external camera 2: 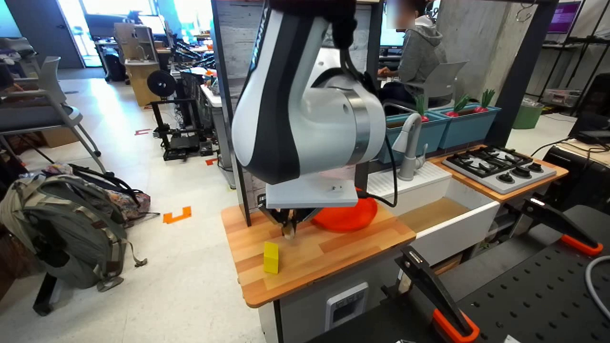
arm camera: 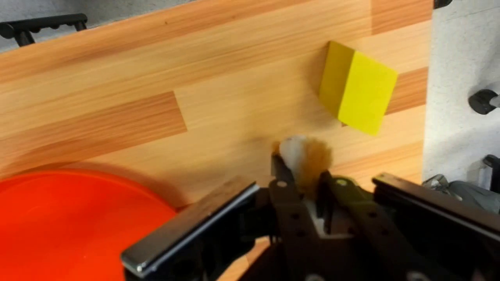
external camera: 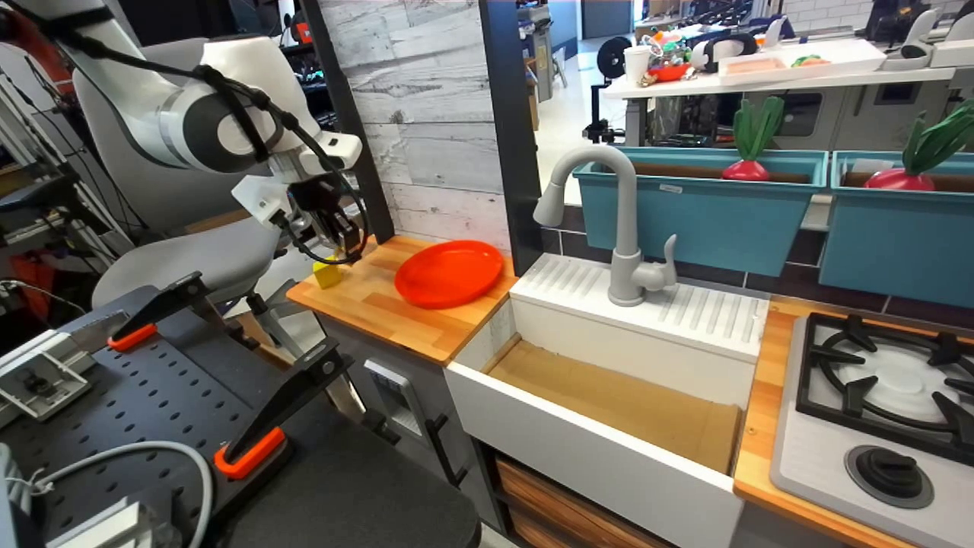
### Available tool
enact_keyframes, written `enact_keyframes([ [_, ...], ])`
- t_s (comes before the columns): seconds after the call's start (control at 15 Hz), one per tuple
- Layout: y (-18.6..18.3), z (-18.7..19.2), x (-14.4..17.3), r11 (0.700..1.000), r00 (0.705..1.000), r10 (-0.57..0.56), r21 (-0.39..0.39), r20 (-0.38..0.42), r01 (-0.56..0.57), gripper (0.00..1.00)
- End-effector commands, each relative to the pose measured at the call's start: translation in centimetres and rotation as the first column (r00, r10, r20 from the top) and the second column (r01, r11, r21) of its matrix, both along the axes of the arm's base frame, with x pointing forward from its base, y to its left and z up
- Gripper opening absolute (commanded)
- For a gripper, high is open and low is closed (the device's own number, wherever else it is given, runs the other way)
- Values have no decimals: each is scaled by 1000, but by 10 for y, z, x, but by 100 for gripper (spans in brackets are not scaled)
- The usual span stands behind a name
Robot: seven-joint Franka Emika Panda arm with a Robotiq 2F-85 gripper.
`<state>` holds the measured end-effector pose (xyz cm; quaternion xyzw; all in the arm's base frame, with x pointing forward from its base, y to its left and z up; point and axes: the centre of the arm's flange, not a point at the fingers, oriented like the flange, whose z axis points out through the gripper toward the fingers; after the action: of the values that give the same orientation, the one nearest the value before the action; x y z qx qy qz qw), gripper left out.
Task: Put the doll on the orange plate
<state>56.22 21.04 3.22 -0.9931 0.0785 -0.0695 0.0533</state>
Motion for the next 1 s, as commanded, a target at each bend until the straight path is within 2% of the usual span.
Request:
enact_keyframes([
  [0.0, -28, 57, -24, 1000, 998, -15, 2, 64, 15, 4],
  [0.2, -64, 78, -20, 997, 993, -71, 26, 91, 69, 4],
  [0.47, -117, 83, -7, 990, 985, -138, 49, 107, 134, 4],
  [0.67, -148, 68, 5, 984, 982, -169, 70, 87, 163, 4],
  [0.93, -167, 46, 15, 979, 978, -198, 60, 63, 194, 4],
])
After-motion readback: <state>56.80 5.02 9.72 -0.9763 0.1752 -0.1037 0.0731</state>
